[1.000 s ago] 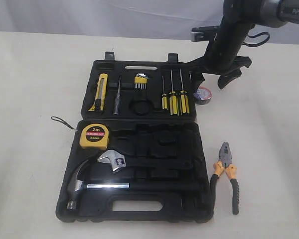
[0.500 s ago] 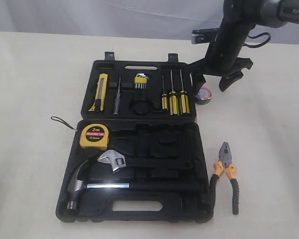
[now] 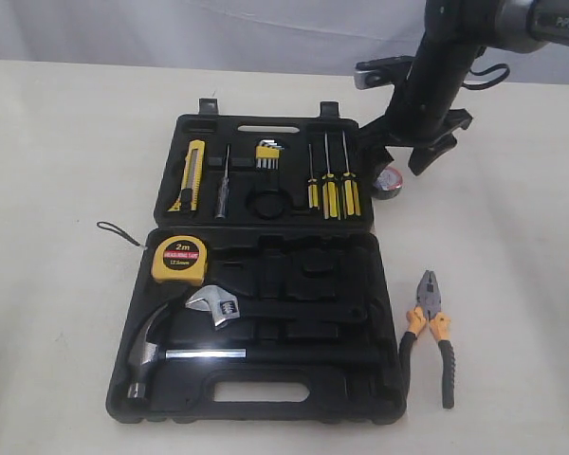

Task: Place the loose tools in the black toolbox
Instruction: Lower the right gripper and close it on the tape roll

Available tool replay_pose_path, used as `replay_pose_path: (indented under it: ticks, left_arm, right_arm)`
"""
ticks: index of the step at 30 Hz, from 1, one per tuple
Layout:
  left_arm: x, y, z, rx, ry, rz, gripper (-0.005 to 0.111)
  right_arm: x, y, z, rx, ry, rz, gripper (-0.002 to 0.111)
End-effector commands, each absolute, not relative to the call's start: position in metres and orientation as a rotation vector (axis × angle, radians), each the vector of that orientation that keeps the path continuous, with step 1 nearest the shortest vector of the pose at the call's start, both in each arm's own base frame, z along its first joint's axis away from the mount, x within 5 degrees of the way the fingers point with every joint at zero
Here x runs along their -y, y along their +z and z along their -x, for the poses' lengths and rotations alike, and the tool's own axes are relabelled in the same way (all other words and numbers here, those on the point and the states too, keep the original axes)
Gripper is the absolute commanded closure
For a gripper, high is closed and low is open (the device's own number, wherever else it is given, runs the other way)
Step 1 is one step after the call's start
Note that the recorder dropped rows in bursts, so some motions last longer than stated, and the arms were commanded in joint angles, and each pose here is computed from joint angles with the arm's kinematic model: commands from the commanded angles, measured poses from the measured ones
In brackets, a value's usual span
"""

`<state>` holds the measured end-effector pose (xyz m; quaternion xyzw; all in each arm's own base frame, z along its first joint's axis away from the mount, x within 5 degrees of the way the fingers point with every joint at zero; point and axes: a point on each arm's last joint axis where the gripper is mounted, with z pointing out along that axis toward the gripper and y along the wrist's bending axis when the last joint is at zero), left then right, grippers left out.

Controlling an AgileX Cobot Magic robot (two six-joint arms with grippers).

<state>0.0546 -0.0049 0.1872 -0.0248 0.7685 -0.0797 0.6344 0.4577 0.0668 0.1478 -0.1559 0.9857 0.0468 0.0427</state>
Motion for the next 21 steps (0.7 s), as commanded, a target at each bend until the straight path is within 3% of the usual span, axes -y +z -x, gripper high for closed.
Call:
replay_pose_path:
  ticks: [1, 11, 21]
  left_arm:
    - [0.005, 0.189, -0.055, -1.757, -0.183, 0.050, 0.107]
    - [0.005, 0.189, -0.055, -1.757, -0.183, 0.050, 0.107]
    - [0.005, 0.189, -0.055, -1.757, -0.183, 0.050, 0.107]
  right_arm:
    - [-0.065, 0.152, -0.459, -2.959, 0.143, 0.595, 0.036]
    - [-0.051, 0.152, -0.458, -2.987, 0.096, 0.609, 0.041]
    - [-0.044, 0.153, -0.458, -2.955, 0.252, 0.661, 0.041]
